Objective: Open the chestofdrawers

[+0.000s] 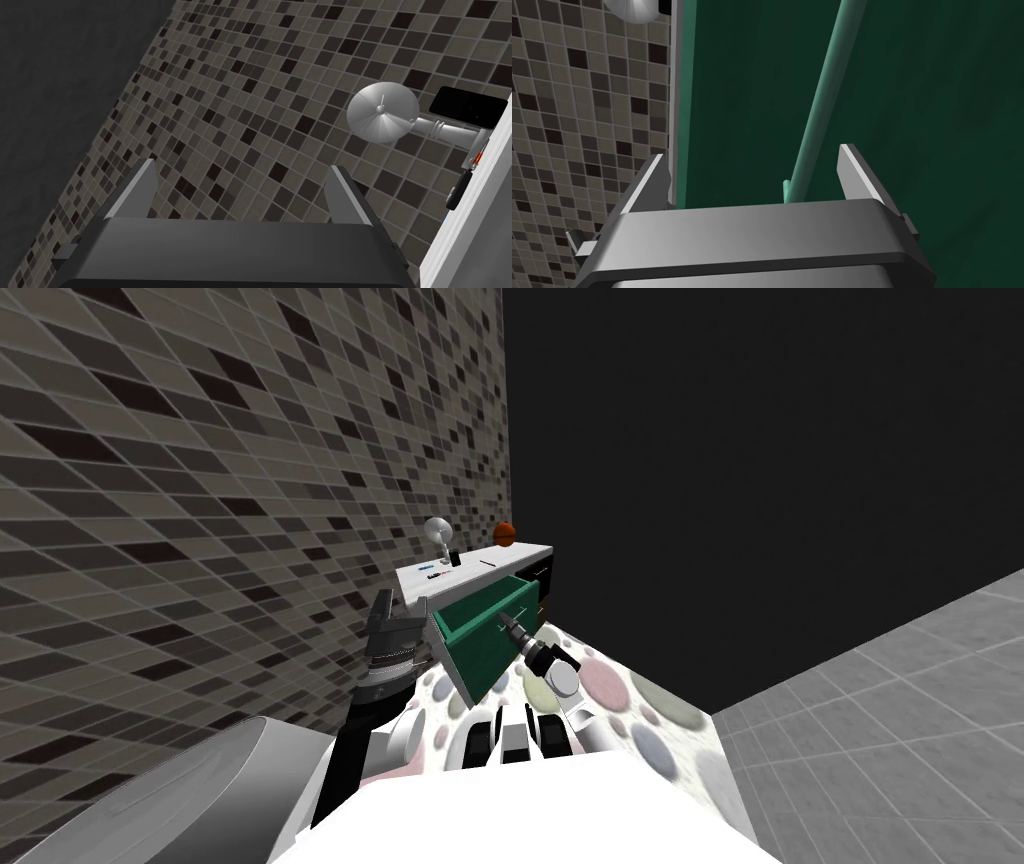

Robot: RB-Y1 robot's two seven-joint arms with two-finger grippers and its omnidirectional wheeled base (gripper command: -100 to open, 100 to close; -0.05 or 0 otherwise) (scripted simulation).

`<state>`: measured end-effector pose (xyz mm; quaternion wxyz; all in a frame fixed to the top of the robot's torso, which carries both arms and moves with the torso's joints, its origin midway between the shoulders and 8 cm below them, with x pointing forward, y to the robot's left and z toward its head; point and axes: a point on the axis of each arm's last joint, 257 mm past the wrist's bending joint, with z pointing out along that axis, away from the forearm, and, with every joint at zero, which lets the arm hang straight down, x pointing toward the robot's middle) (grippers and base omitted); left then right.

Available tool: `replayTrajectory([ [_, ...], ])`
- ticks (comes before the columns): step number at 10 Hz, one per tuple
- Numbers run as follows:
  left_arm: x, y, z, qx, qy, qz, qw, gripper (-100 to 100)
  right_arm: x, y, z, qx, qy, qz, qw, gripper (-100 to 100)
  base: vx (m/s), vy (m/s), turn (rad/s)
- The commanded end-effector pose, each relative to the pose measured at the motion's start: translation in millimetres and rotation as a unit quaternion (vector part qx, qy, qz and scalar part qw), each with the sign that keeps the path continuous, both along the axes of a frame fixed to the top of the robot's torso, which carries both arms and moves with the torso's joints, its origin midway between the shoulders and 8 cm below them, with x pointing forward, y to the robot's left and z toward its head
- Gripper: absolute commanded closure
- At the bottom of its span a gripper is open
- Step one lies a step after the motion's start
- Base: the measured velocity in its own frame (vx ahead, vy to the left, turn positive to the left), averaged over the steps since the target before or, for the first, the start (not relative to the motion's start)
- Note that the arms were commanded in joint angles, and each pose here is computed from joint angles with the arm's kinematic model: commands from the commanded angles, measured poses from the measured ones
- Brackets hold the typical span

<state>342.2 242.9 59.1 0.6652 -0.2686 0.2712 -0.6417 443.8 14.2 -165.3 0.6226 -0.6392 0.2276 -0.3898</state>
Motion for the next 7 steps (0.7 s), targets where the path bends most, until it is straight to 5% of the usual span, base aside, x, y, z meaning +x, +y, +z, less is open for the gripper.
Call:
replayTrajectory([
  [1,0.0,0.0,0.0,0.0,0.0,0.0,1.0,0,-8.6,9.9,-2.3,-0.006,0.003,0.027,0.9996,-100,0.004,0.0,0.032],
  [2,0.0,0.0,0.0,0.0,0.0,0.0,1.0,0,-3.8,-3.5,9.1,0.003,-0.006,0.02,0.9998,-100,0.012,0.046,-0.321],
  [5,0.0,0.0,0.0,0.0,0.0,0.0,1.0,0,-14.8,9.0,4.9,-0.004,-0.001,0.052,0.9986,-100,0.001,0.049,-0.055],
  [7,0.0,0.0,0.0,0.0,0.0,0.0,1.0,0,-15.3,0.1,15.0,0.001,-0.01,0.058,0.9982,-100,-0.003,0.086,-0.253],
])
